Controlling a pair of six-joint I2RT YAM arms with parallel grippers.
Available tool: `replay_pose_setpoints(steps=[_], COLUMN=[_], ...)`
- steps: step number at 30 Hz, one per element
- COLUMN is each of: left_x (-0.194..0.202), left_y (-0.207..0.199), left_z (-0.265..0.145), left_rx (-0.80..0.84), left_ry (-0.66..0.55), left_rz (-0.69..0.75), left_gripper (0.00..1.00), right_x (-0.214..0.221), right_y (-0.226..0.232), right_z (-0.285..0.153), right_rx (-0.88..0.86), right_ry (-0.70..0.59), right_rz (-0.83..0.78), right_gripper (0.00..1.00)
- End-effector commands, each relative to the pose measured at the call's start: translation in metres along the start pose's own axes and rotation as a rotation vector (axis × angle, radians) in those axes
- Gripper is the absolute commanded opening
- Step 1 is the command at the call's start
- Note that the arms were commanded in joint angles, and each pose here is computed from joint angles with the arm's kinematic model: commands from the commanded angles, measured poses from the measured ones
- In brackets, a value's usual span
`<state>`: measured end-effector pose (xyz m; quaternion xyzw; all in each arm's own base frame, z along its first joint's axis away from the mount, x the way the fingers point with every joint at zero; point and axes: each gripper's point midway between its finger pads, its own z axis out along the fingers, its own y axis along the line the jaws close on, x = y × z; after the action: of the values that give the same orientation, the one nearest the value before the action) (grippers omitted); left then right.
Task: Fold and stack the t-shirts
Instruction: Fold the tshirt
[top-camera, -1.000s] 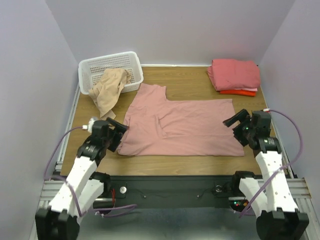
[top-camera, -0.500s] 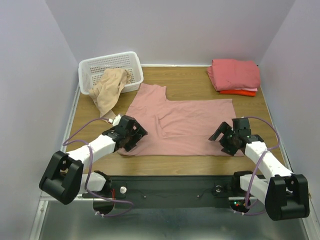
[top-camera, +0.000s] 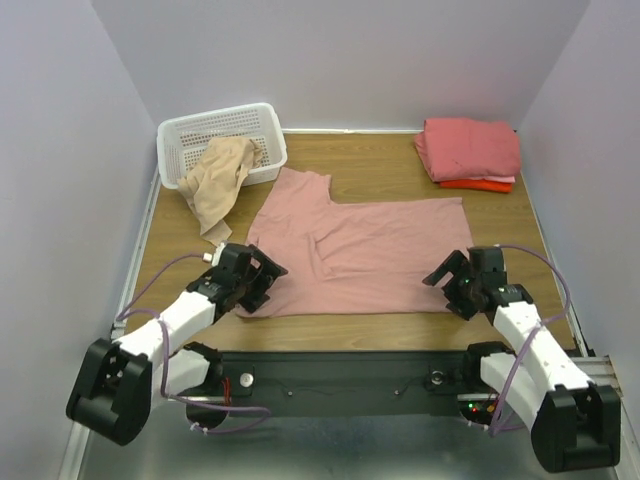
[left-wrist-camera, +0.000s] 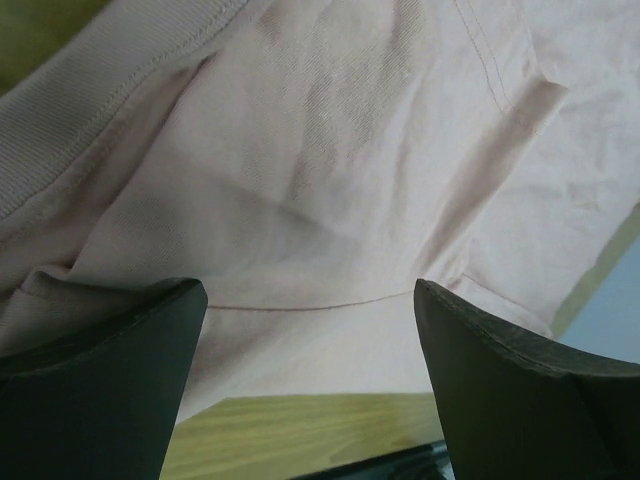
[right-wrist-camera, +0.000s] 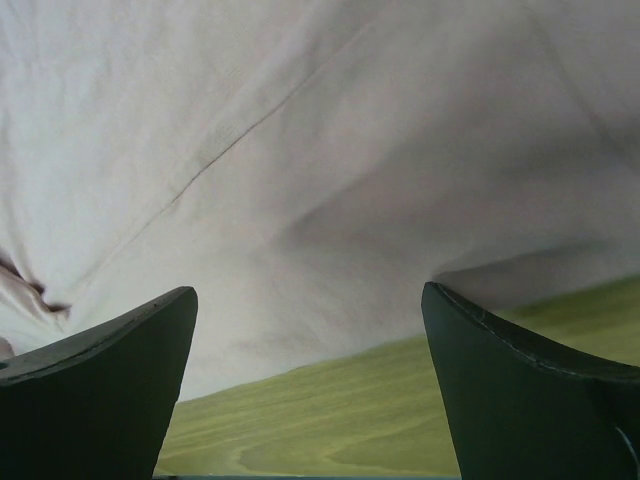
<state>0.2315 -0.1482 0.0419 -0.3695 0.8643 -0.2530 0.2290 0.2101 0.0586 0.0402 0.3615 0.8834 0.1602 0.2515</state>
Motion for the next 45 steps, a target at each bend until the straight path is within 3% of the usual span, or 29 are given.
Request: replay_pose_setpoints(steps=[1,6,11,15,18,19,20,21,24,25,26,29,30,31,32,33,34,35,39,45], left_x=[0.020,0.001,-0.009,-0.028,-0.052,-0.063,-0.064,-0.077,-0.092,-0.108,-0.115,-0.140,-0.138,-0.150,-0.153,-0.157,-0.171,-0.175,-0.183,-0.179], left_y=[0.058,0.058,0.028,-0.017,-0.067,-0.100,-0.112,-0.149,-0.177,-0.218,-0.220,-0.285,-0.280,-0.316,-0.295,-0.299,-0.330,-0.316,-0.334,-0.313], left_z=[-0.013,-0.041,-0.058,-0.068,-0.074,-0.085,-0.068,-0.077,-0.036,-0.046,-0.014,-0.004,0.035,0.027,0.064,0.072,0.058,0.083,0.098,0.145], left_rx=[-0.186,-0.191,-0.099,0.004,0.050,0.104,0.070,0.115,0.006,0.050,-0.025,0.016,-0.048,0.000,-0.127,-0.153,-0.109,-0.193,-0.132,-0.140], left_ry=[0.034,-0.077,-0.093,-0.137,-0.216,-0.249,-0.256,-0.295,-0.314,-0.366,-0.370,-0.442,-0.402,-0.452,-0.418,-0.426,-0.493,-0.493,-0.549,-0.511], left_rz=[-0.117,-0.148,-0.095,0.017,0.138,0.168,0.262,0.275,0.390,0.437,0.486,0.676,0.746,0.774,0.823,0.839,0.824,0.844,0.841,0.826], left_gripper=[0.98,0.98,0.98,0.99,0.99,0.99,0.99,0.98,0.98,0.98,0.97,0.96,0.96,0.95,0.95,0.95,0.95,0.94,0.94,0.94], right_x=[-0.005,-0.007,-0.020,-0.056,-0.087,-0.094,-0.098,-0.104,-0.111,-0.116,-0.118,-0.124,-0.124,-0.124,-0.124,-0.124,-0.125,-0.127,-0.129,-0.124], right_y=[-0.010,-0.015,-0.001,0.022,0.040,0.044,0.048,0.057,0.071,0.076,0.077,0.077,0.076,0.075,0.073,0.072,0.071,0.070,0.069,0.064], right_z=[-0.017,-0.030,-0.046,-0.067,-0.084,-0.081,-0.081,-0.077,-0.071,-0.068,-0.066,-0.058,-0.056,-0.053,-0.050,-0.048,-0.047,-0.046,-0.041,-0.030], right_rx=[0.048,0.070,0.024,0.014,0.013,0.026,0.022,0.013,-0.005,0.000,0.009,0.030,0.040,0.046,0.058,0.063,0.068,0.078,0.095,0.109], right_ry=[-0.057,-0.086,-0.127,-0.227,-0.316,-0.322,-0.329,-0.327,-0.311,-0.309,-0.308,-0.310,-0.309,-0.310,-0.304,-0.303,-0.307,-0.312,-0.310,-0.282], right_rz=[0.079,0.099,0.074,-0.004,-0.073,-0.095,-0.103,-0.115,-0.158,-0.171,-0.176,-0.189,-0.191,-0.191,-0.193,-0.193,-0.193,-0.194,-0.198,-0.210], right_gripper=[1.00,1.00,1.00,1.00,1.00,1.00,1.00,1.00,1.00,1.00,1.00,1.00,1.00,1.00,1.00,1.00,1.00,1.00,1.00,1.00])
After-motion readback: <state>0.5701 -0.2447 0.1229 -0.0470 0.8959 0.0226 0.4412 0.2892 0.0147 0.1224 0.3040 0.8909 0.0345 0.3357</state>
